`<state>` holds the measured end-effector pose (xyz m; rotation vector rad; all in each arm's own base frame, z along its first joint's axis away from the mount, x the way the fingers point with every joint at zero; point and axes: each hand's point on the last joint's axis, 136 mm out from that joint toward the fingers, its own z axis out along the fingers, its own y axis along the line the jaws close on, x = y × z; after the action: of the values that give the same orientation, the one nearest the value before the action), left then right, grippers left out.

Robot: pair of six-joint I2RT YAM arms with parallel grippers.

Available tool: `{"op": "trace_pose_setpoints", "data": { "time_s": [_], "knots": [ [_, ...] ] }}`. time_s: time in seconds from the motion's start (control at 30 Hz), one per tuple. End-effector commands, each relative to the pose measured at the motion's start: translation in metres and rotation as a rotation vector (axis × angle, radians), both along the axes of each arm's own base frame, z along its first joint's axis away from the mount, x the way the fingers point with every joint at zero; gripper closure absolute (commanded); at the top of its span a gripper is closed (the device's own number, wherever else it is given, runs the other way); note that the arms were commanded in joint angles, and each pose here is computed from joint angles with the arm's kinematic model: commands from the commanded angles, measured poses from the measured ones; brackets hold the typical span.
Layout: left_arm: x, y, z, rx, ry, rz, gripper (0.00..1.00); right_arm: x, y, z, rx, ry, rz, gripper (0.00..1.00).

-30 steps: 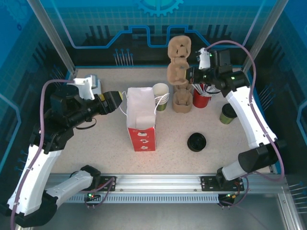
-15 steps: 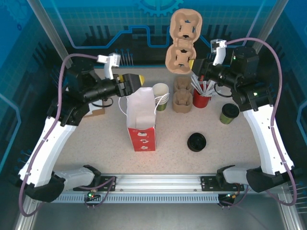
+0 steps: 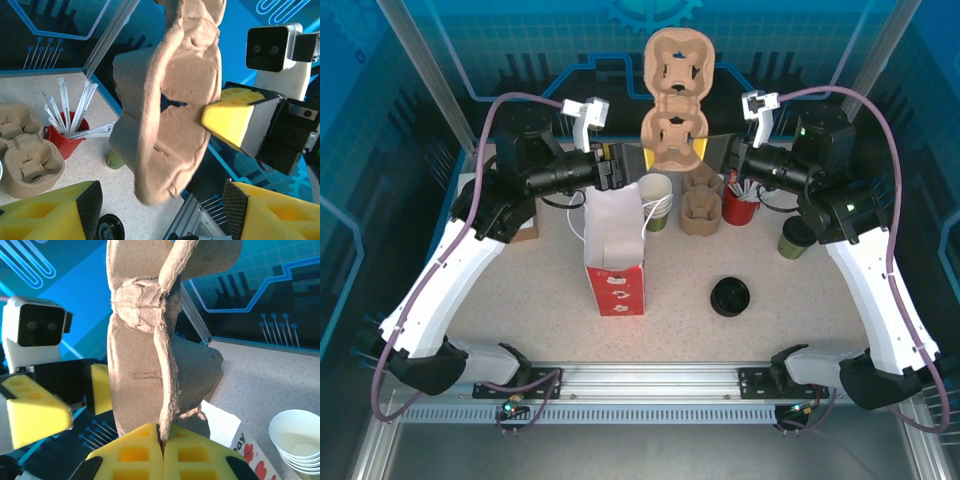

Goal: Pack the takeout coffee

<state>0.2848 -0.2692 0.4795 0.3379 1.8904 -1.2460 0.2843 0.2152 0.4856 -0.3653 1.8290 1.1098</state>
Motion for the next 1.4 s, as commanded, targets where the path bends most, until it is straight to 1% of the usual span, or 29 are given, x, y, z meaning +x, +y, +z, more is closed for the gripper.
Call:
{"op": "trace_pose_setpoints", "data": {
  "time_s": [0.0,0.13,0.3,0.53,0.57,0.6,0.7,0.87,0.93,1.0,1.1,1.17,1.27,1.37],
  "knots": [
    [0.001,-0.003,0.020,-0.017,-0.074,0.000,0.37,-0.018,0.013,0.009,0.049,-0.010,0.086,1.00],
    [0.003,-0.002,0.022,-0.020,-0.084,0.010,0.49,-0.022,0.016,0.002,0.035,0.009,0.097,1.00],
    [0.003,0.000,0.022,-0.009,-0.097,0.026,0.69,-0.022,0.017,-0.004,0.028,0.030,0.100,1.00],
    [0.003,0.003,0.014,0.028,-0.102,0.043,0.92,-0.020,0.014,-0.014,-0.008,0.037,0.080,1.00],
    [0.002,0.003,0.012,0.037,-0.101,0.043,0.94,-0.020,0.013,-0.015,-0.016,0.034,0.079,0.99],
    [0.002,0.003,0.010,0.051,-0.105,0.046,0.96,-0.021,0.012,-0.016,-0.030,0.028,0.076,0.94],
    [0.002,0.004,-0.001,0.127,-0.120,0.067,1.00,-0.023,0.003,-0.021,-0.093,0.009,0.040,0.79],
    [0.003,0.010,-0.025,0.297,-0.165,0.138,1.00,-0.024,-0.028,-0.035,-0.268,-0.062,-0.092,0.52],
    [0.003,0.012,-0.033,0.367,-0.186,0.165,1.00,-0.027,-0.042,-0.036,-0.356,-0.127,-0.129,0.49],
    [0.003,0.016,-0.040,0.438,-0.210,0.195,1.00,-0.029,-0.055,-0.032,-0.434,-0.204,-0.173,0.41],
    [0.000,0.018,-0.046,0.516,-0.242,0.221,1.00,-0.037,-0.061,-0.017,-0.504,-0.358,-0.163,0.37],
    [-0.001,0.017,-0.049,0.547,-0.257,0.230,1.00,-0.040,-0.060,-0.006,-0.536,-0.447,-0.145,0.36],
    [-0.005,0.012,-0.051,0.572,-0.277,0.225,1.00,-0.044,-0.049,0.007,-0.588,-0.585,-0.081,0.36],
    [-0.008,0.006,-0.051,0.591,-0.297,0.219,1.00,-0.046,-0.034,0.013,-0.685,-0.713,-0.017,0.35]
  ]
}}
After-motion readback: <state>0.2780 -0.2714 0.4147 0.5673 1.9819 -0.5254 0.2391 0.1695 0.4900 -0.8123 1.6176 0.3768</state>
